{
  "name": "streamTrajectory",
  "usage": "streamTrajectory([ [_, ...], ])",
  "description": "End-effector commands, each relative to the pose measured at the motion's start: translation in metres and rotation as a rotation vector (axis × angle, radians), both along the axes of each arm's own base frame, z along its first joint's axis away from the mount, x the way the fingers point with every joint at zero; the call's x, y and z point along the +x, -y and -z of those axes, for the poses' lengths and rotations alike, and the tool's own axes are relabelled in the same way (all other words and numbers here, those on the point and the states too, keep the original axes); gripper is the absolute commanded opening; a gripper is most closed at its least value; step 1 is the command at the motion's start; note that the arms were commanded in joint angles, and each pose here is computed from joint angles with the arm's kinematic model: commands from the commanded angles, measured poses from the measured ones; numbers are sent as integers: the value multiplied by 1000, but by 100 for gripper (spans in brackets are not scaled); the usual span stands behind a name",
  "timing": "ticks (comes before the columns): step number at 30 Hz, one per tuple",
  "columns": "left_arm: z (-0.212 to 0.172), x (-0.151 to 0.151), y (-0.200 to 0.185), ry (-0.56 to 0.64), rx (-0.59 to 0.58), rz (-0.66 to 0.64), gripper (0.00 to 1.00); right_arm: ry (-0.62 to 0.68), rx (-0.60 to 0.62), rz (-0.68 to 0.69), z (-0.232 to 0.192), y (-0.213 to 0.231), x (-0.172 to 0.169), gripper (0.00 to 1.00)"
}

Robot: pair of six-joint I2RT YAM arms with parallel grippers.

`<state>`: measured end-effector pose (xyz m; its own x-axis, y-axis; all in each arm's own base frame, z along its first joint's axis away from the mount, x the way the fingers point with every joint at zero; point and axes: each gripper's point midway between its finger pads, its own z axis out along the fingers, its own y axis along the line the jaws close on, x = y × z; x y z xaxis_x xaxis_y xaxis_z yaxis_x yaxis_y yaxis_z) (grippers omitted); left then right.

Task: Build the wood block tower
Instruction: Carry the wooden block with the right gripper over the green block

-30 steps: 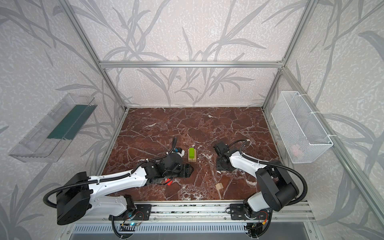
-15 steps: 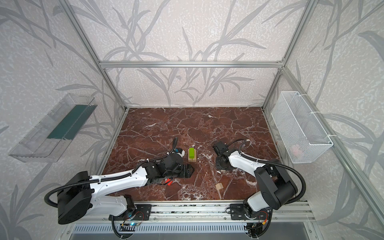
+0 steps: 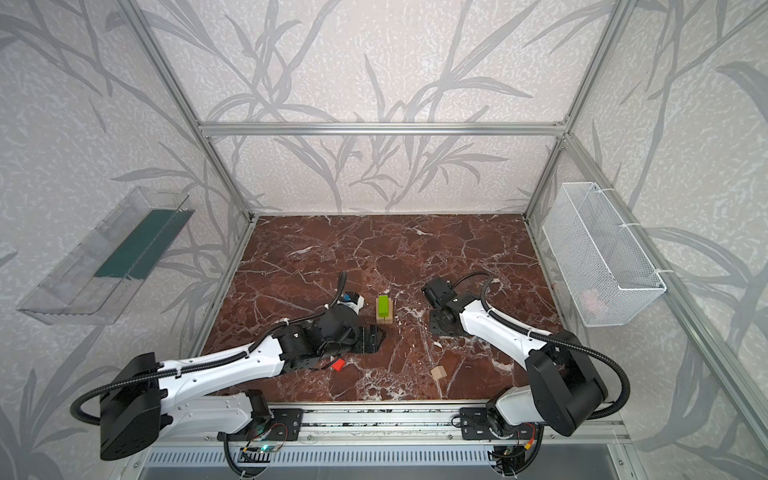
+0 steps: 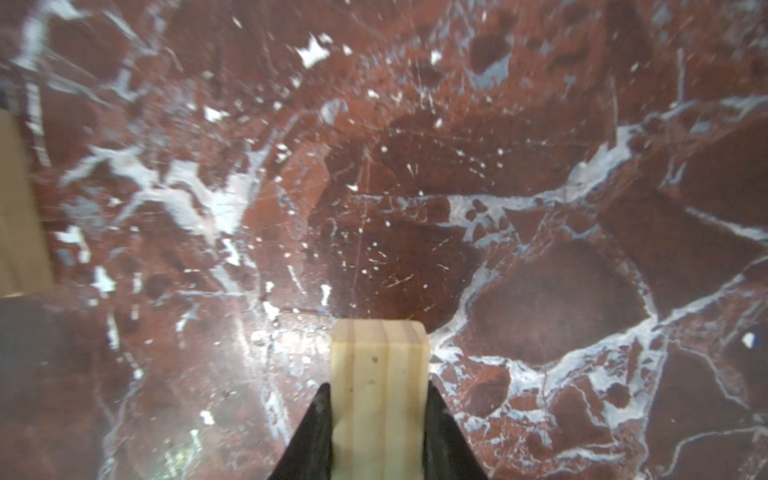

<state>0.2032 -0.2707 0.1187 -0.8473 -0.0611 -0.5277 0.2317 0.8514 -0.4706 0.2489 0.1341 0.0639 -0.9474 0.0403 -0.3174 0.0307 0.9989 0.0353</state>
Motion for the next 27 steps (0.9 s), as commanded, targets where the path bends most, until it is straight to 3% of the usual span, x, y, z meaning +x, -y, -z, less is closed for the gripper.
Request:
streamTrajectory([
  [1, -10, 4, -15, 54, 42, -26, 96, 21, -3, -25, -27, -6, -2, 24],
  [16, -23, 8, -84, 126, 113, -158, 100, 84, 36, -191, -81, -112, 12, 24],
  [27, -9, 9, -128, 78, 124, -284, 100, 69, 30, -219, -67, -173, 35, 23],
])
